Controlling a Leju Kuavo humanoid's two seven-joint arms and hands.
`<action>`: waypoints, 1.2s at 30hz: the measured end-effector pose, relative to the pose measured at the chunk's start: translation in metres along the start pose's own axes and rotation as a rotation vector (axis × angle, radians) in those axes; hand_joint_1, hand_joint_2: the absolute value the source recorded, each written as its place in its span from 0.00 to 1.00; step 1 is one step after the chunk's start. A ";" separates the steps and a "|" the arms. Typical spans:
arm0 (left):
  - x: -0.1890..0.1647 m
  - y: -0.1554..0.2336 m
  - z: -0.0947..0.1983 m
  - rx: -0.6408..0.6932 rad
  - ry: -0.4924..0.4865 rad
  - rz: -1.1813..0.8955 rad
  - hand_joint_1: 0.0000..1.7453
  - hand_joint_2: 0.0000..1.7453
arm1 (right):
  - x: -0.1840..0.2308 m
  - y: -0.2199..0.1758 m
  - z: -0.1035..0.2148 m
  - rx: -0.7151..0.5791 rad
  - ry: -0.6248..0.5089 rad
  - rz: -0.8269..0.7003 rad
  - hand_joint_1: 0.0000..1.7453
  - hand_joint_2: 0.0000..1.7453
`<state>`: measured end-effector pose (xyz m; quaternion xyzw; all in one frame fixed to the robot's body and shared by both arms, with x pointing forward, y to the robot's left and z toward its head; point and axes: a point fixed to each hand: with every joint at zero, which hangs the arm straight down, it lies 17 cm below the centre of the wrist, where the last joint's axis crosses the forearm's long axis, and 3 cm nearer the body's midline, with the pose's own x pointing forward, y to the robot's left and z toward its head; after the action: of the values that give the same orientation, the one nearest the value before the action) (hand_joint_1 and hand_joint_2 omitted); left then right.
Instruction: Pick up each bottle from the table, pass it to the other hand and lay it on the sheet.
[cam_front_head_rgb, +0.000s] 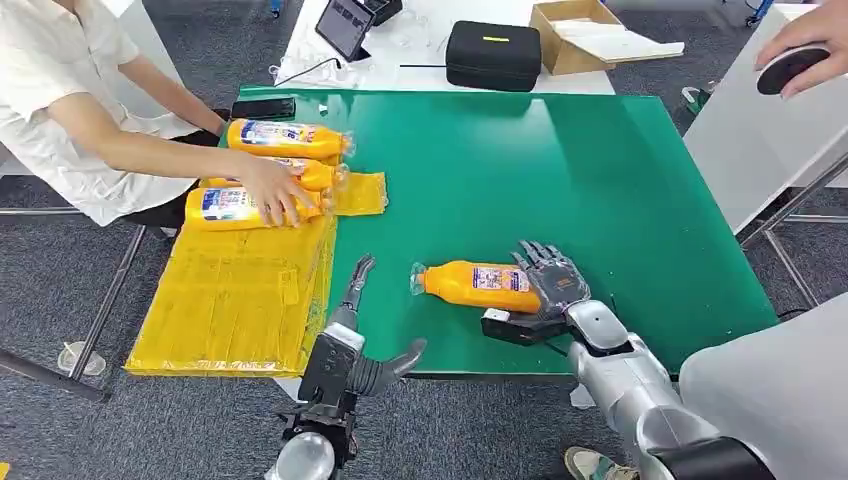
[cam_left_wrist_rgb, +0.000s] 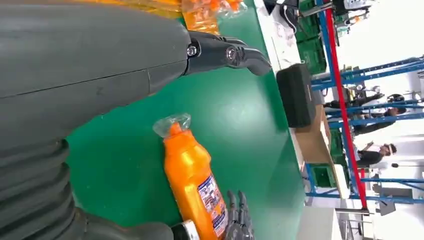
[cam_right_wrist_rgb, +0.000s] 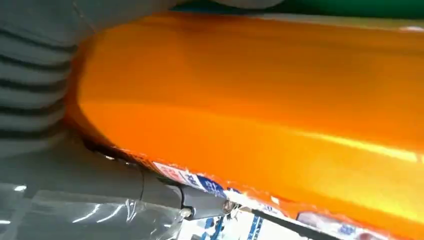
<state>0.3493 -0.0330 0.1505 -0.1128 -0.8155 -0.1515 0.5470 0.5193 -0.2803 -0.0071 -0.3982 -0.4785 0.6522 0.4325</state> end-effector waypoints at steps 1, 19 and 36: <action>0.000 0.000 0.000 -0.001 0.001 0.000 0.00 1.00 | -0.001 0.000 0.000 0.005 0.001 -0.003 0.00 1.00; 0.000 -0.002 0.001 -0.011 0.002 0.002 0.00 1.00 | 0.006 0.006 0.004 0.001 0.001 -0.198 1.00 0.00; 0.003 -0.006 0.003 -0.031 -0.007 0.024 0.00 1.00 | 0.010 0.013 0.020 -0.005 -0.041 -0.648 1.00 1.00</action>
<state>0.3437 -0.0377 0.1511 -0.1317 -0.8137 -0.1572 0.5440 0.4950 -0.2785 -0.0164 -0.2128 -0.5906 0.4875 0.6069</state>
